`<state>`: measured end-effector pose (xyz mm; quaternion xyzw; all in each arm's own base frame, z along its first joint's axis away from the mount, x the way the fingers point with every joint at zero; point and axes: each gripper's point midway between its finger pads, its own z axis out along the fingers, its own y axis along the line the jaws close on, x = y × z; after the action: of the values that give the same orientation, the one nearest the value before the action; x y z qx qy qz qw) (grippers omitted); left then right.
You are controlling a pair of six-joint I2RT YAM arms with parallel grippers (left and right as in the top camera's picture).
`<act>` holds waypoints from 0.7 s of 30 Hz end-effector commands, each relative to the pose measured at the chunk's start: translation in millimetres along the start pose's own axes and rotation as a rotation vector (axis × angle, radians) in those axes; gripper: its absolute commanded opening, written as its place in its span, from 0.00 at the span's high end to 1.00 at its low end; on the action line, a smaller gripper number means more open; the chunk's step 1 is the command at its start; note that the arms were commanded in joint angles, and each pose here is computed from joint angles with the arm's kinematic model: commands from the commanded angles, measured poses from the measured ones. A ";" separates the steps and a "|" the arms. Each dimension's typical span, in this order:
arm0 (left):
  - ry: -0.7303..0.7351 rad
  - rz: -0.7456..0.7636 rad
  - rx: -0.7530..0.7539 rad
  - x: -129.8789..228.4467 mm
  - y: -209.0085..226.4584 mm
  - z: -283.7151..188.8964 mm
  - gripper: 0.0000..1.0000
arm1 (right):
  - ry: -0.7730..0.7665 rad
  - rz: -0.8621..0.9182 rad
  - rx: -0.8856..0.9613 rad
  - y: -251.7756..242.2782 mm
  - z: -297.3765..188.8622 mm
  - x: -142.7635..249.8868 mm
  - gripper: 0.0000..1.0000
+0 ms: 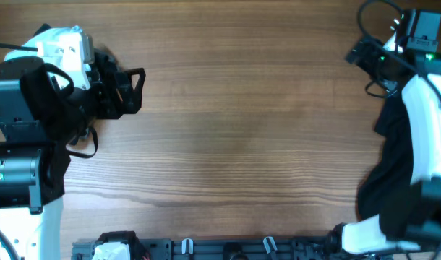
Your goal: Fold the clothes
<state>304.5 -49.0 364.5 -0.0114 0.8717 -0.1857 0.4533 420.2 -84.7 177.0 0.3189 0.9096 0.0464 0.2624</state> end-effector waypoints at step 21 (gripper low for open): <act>0.062 -0.037 -0.090 -4.0 28.9 40.2 0.00 | 0.289 0.117 0.354 -156.4 144.8 43.8 0.21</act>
<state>340.4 -37.9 329.5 -0.0352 0.8967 -0.1591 0.4116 382.7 -200.6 11.4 0.4222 0.9003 -0.0572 0.0894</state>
